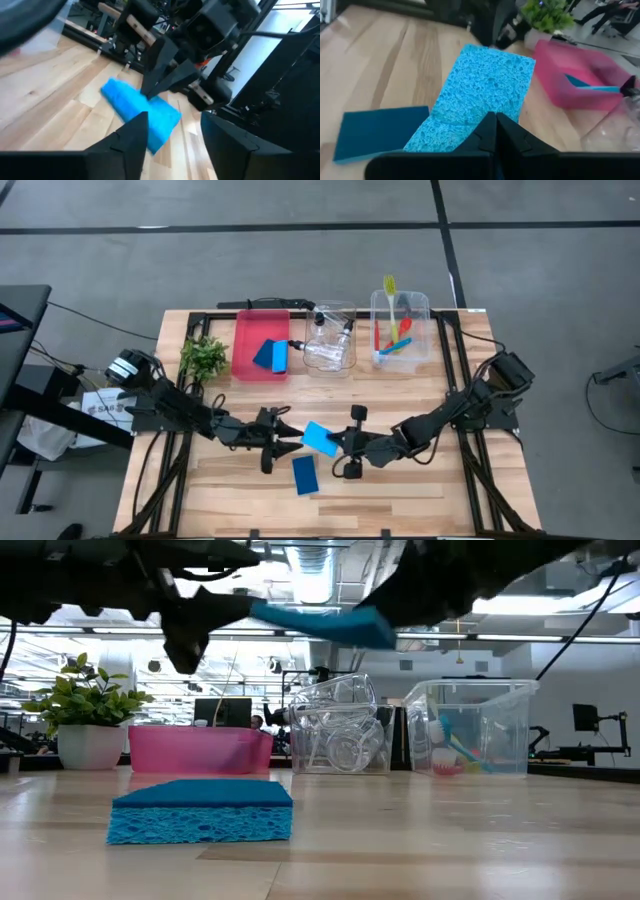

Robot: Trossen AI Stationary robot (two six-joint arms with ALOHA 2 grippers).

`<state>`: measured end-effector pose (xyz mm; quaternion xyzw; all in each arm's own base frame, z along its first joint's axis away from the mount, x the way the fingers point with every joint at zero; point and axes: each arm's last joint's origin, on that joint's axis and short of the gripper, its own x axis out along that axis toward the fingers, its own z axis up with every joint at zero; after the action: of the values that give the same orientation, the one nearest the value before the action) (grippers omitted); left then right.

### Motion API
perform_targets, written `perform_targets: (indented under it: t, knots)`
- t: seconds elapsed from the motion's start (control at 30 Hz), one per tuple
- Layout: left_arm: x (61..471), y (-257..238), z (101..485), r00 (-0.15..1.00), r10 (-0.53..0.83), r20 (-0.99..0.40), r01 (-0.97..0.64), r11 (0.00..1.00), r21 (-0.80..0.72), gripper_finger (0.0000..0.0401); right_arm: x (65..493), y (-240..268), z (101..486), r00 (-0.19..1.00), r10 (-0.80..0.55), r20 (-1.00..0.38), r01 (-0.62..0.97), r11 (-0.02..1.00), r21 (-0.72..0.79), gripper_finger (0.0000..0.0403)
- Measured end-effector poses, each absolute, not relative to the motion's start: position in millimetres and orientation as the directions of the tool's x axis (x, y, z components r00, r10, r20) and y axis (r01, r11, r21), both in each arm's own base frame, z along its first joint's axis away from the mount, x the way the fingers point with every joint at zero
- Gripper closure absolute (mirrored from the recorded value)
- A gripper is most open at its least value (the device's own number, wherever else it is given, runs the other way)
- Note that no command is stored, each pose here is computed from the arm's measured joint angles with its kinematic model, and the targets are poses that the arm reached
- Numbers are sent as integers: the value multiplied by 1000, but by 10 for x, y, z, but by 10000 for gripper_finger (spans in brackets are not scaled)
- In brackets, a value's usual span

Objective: Pick & Place Kitchen Sink Supplies
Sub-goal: Put the blue sponge into the pink bin

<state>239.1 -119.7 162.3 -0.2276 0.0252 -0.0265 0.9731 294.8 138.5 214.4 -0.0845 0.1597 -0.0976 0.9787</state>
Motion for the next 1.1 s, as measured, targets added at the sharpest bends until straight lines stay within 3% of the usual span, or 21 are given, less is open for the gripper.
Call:
perform_targets:
  t: [0.33,1.1]
  knots:
    - [2493,-1198,1634,998,-62,-31,39,872,-487,174,2927,1395,2132,922,-239,-306,177,960,-215,403]
    - [2535,-1148,1475,993,-32,-116,-28,876,-481,187,2914,1437,2150,929,-226,-294,169,963,-209,403]
